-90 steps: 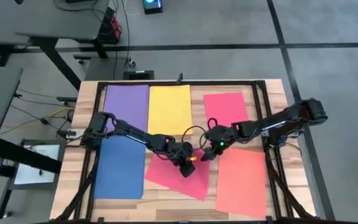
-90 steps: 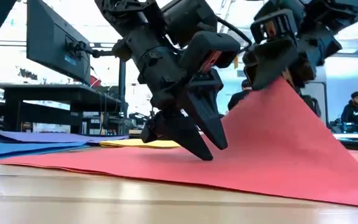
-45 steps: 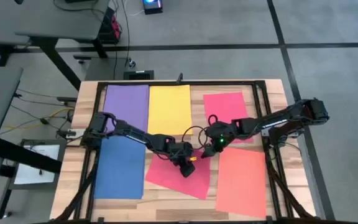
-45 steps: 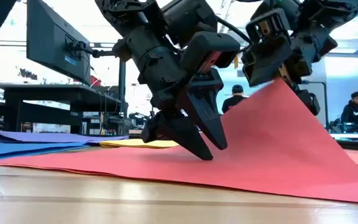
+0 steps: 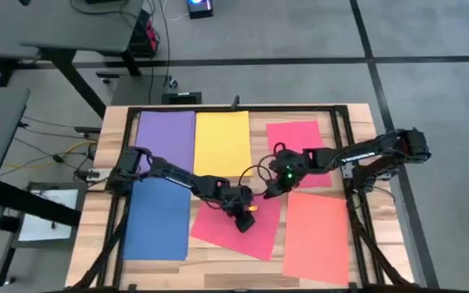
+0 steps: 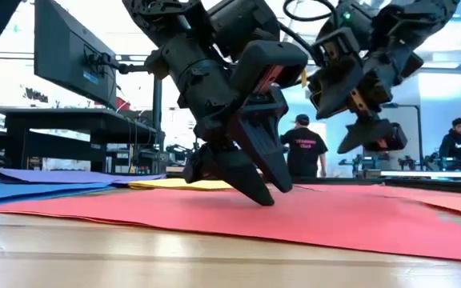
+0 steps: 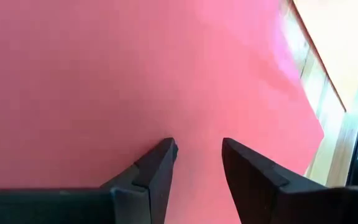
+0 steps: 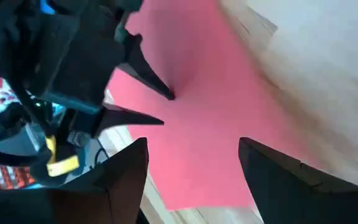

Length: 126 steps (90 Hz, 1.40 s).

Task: Organize paper
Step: Stack the red paper on top of the red paper

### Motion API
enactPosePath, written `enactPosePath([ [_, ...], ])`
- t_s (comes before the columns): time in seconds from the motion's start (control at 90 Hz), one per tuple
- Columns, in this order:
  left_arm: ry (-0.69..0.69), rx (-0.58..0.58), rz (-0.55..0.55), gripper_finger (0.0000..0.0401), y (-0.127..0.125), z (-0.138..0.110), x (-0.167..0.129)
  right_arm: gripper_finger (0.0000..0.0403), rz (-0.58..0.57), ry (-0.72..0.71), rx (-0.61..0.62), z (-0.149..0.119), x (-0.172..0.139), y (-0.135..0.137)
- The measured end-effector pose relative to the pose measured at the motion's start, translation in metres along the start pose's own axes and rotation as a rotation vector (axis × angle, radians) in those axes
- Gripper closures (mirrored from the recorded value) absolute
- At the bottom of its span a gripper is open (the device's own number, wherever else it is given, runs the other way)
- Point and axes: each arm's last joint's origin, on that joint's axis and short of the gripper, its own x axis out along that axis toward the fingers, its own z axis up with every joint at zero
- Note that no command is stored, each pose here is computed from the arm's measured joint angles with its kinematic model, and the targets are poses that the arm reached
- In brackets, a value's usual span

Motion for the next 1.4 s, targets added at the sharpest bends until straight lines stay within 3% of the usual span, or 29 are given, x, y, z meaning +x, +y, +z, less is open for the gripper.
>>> enactPosePath([
  [0.144,0.005,0.003,-0.005,0.0276,0.000,0.000,0.000,0.0163,-0.038,0.038,-0.022,-0.011,0.005,0.001],
  [0.367,0.000,0.005,-0.014,0.0276,-0.001,0.001,0.000,0.0163,-0.167,-0.089,-0.093,-0.015,0.010,-0.009],
  [0.622,-0.014,0.008,-0.025,0.0276,-0.002,0.002,0.000,0.0163,-0.278,-0.120,-0.114,-0.018,0.017,-0.034],
  [1.4,-0.013,0.004,-0.025,0.0276,-0.002,0.002,0.000,0.0163,-0.194,-0.046,-0.253,-0.046,0.037,-0.021],
])
